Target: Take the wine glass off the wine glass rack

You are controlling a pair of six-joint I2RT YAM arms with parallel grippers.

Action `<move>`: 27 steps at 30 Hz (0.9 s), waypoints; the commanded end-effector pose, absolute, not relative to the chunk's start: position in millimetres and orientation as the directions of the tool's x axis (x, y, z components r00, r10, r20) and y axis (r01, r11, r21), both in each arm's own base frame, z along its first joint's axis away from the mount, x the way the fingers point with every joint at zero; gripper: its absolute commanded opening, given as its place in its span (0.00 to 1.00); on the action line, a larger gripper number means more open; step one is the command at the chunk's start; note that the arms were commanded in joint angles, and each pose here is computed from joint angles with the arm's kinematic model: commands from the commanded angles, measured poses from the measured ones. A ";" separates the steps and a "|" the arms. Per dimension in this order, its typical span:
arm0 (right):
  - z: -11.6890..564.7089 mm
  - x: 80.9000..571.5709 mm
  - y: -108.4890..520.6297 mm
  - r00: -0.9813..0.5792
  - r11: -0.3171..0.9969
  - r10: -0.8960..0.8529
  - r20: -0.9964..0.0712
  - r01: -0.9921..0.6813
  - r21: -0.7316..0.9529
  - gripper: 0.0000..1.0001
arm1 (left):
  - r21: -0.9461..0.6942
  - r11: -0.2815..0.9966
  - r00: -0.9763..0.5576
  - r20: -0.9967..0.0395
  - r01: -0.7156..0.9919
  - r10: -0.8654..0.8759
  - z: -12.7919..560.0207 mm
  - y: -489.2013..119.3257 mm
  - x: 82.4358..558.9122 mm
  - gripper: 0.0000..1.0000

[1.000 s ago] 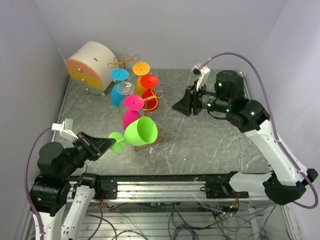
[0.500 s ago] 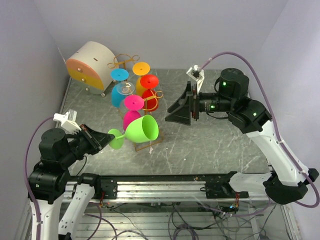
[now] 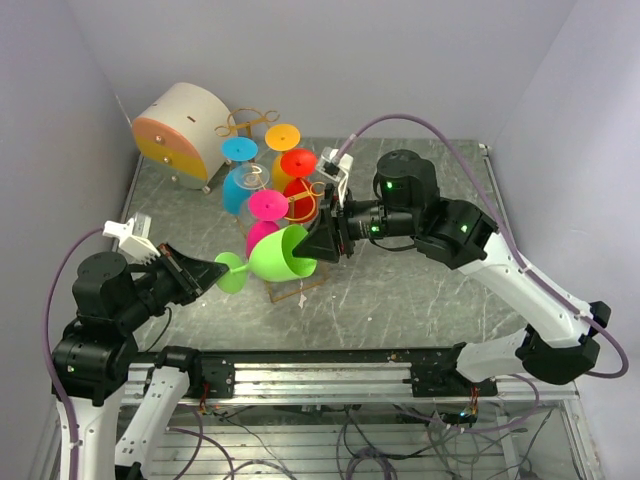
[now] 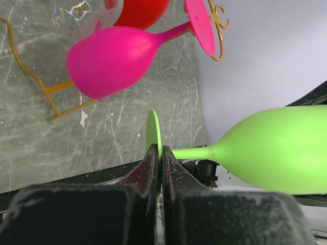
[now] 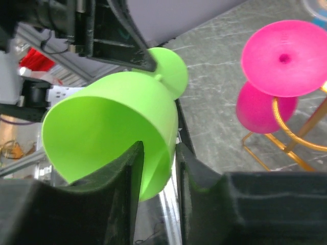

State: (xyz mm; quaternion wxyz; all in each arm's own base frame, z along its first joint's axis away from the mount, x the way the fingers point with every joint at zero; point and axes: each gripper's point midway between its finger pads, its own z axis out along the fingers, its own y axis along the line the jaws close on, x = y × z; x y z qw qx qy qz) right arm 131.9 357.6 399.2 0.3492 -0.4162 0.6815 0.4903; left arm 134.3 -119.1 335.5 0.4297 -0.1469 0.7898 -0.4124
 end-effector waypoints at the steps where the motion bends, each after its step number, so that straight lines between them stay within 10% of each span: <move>1: 408.8 150.3 357.3 -0.393 0.271 -0.177 -0.902 -0.901 0.340 0.16 | -0.769 0.615 -0.556 -0.593 0.176 -0.582 353.2 -119.7 134.7 0.07; 6: 420.9 180.0 340.9 -0.380 0.448 -0.106 -0.919 -0.843 0.297 0.00 | -0.774 0.610 -0.561 -0.585 0.170 -0.586 350.6 -120.2 135.8 0.08; 15: 511.1 213.5 287.8 -0.223 0.615 0.148 -0.964 -0.742 0.266 0.00 | -0.751 0.647 -0.509 -0.613 0.135 -0.605 349.0 -109.1 146.3 0.49; 27: 559.5 279.2 159.3 0.073 0.972 0.211 -0.975 -0.124 0.201 0.00 | -0.601 0.799 -0.304 -0.758 -0.019 -0.577 345.6 -53.7 155.5 0.48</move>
